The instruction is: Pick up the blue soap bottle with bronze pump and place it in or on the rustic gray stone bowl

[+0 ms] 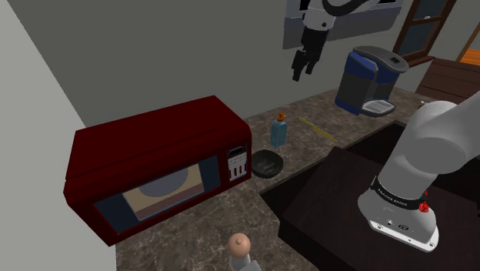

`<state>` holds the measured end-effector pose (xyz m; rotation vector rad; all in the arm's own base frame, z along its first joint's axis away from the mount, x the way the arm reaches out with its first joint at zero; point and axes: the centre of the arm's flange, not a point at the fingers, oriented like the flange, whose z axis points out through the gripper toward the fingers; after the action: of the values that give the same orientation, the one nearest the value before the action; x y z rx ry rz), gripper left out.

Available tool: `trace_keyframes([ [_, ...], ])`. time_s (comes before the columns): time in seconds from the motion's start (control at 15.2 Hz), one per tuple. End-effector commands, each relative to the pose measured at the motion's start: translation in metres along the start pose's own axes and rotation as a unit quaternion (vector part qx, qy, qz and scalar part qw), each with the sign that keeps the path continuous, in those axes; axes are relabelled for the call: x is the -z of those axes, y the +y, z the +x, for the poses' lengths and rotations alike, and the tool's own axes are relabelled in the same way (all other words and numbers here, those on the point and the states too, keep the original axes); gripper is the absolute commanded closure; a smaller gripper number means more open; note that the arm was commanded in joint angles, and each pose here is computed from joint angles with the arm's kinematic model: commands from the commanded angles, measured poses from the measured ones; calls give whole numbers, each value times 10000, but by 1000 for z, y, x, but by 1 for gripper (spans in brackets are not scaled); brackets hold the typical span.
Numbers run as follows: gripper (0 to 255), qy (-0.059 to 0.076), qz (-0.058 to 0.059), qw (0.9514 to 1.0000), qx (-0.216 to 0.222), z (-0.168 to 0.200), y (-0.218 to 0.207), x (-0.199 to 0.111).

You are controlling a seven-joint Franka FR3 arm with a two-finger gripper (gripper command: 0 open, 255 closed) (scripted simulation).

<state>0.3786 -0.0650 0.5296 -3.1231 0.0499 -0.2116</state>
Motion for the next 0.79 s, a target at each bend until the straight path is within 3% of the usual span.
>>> trace_keyframes([
  [0.0, 0, -5, 11, 10000, 52, 9, 11, -22],
  [0.73, 0, -75, 85, 9995, 303, 58, 83, -141],
])
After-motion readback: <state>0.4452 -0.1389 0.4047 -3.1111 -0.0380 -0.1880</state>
